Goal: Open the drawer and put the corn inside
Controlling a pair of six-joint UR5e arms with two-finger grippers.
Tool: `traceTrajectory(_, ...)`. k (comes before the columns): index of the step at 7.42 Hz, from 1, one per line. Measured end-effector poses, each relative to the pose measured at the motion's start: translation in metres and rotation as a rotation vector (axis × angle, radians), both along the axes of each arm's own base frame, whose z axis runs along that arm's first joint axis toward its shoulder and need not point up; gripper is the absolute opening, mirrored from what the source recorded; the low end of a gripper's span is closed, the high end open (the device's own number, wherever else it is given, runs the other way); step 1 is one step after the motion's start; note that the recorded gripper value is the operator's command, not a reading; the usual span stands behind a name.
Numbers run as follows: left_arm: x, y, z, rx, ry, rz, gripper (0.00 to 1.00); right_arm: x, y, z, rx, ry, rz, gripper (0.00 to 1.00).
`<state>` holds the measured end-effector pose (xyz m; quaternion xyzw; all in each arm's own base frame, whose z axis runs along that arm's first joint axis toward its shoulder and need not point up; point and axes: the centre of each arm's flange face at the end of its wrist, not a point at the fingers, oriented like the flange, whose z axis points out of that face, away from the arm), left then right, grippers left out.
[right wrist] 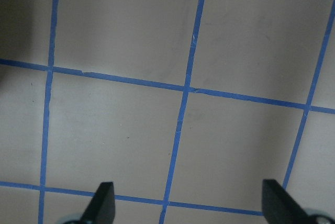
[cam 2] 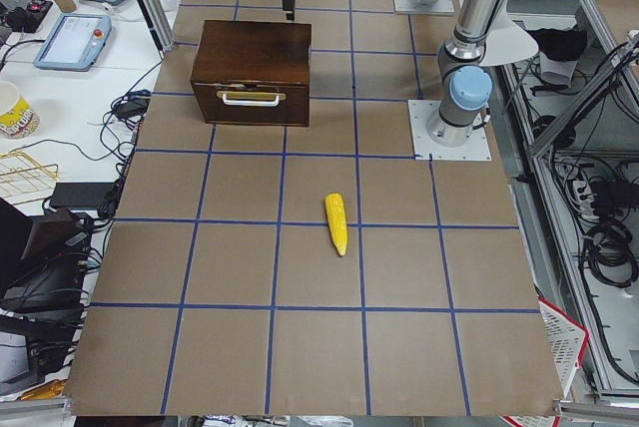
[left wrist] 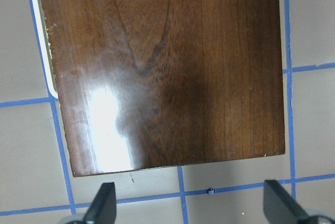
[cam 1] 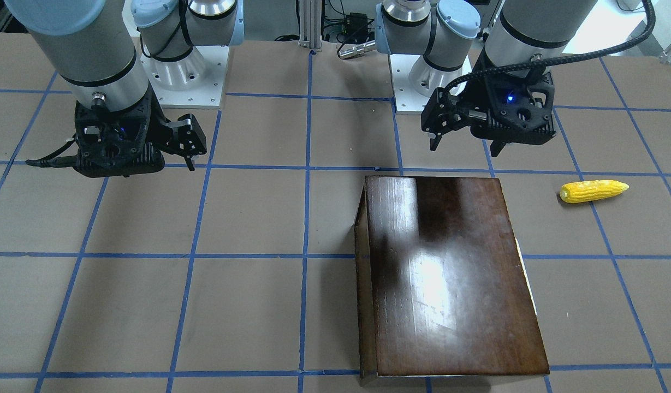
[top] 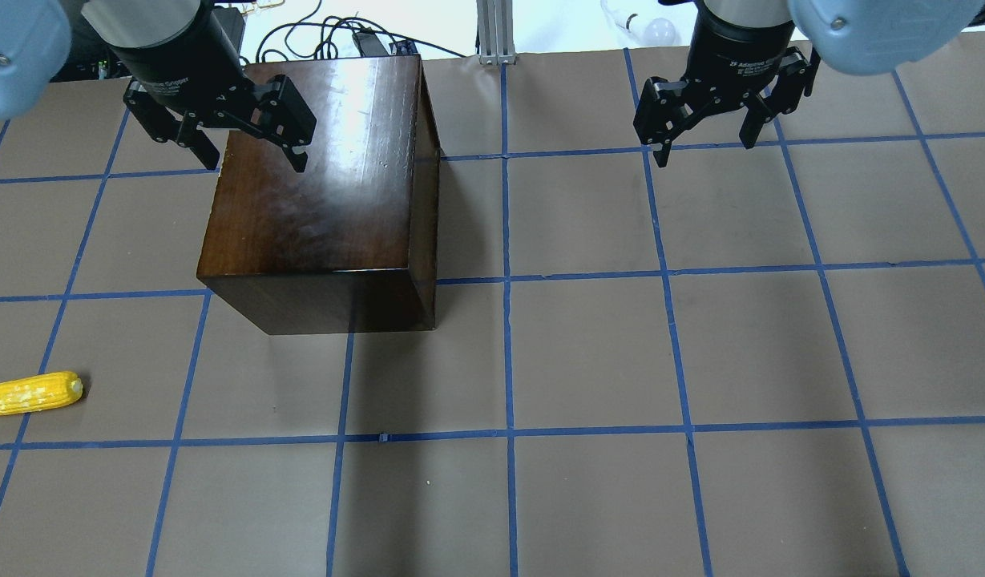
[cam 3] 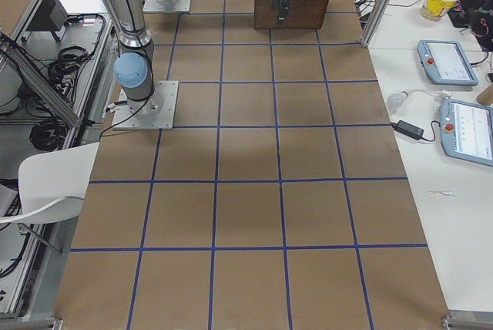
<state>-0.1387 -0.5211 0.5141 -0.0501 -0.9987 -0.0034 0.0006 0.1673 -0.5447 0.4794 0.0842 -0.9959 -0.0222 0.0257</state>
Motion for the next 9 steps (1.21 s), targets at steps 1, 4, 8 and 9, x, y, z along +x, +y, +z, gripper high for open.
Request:
traceTrajectory(1, -0.0004, -0.0001, -0.0001, 0.0, -0.001, -0.001, 1.0, 0.0, 0.0, 0.0, 0.0, 0.0, 0.0, 1.0)
traceTrajectory(4, -0.001, 0.0017, 0.0004, -0.001, -0.002, -0.002, 1.0, 0.0, 0.0001, -0.0001, 0.001, 0.0, 0.0, 1.0)
traceTrajectory(8, -0.0019, 0.0032, -0.0001, 0.0, -0.003, -0.004, 1.0, 0.0, 0.0, 0.0, 0.0, 0.0, 0.0, 1.0)
traceTrajectory(9, -0.002, 0.0029, -0.0004, 0.0, -0.003, -0.004, 1.0, 0.0, 0.0001, 0.0, 0.0, 0.0, 0.0, 1.0)
